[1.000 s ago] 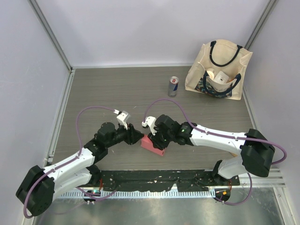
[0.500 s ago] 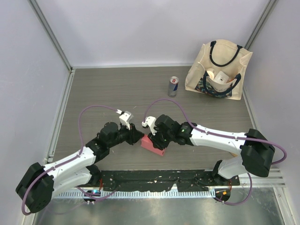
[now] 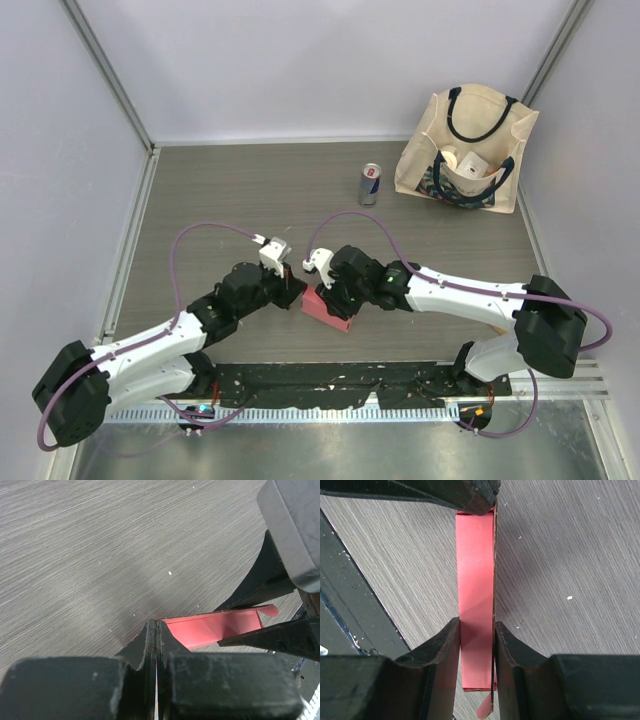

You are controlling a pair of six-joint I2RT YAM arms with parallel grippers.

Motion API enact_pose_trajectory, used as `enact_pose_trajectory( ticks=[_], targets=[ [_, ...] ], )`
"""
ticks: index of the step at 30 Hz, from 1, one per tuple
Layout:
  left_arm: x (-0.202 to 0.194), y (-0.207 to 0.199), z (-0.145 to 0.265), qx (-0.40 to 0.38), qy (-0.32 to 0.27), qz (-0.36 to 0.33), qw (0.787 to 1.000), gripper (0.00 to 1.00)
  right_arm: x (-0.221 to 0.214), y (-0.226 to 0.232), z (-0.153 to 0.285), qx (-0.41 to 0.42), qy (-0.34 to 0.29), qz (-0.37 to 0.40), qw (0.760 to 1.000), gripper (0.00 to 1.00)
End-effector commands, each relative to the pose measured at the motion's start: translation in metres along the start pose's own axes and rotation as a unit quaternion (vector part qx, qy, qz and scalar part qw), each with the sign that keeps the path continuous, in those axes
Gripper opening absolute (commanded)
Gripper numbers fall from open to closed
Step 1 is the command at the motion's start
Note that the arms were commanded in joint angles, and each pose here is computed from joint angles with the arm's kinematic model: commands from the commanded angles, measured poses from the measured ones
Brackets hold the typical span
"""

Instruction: Fold the paper box

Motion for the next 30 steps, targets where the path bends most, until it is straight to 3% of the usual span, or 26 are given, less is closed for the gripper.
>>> enact_pose_trajectory(
  ticks=[1, 10, 30],
  targets=[
    [0.019, -0.02, -0.001, -0.017, -0.023, 0.031, 0.999, 0.0, 0.019, -0.008, 0.004, -0.04, -0.042, 0.011, 0.998, 0.08],
    [0.019, -0.026, 0.0, 0.017, -0.031, 0.047, 0.998, 0.0, 0.026, -0.018, 0.001, -0.088, -0.045, 0.017, 0.995, 0.09],
    [-0.014, -0.005, 0.0, 0.084, -0.019, 0.023, 0.996, 0.0, 0.032, -0.017, -0.011, -0.07, -0.052, 0.045, 0.995, 0.1]
  ],
)
Point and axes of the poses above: each gripper's point midway between its finger pads, its own z axis back along the fingers, its own y axis along the line the jaws close on, x = y × z, the point moved 4 cm from there along z, back along the fingers, and after that the axes turned 3 degrees about z, right-handed, at the moved point
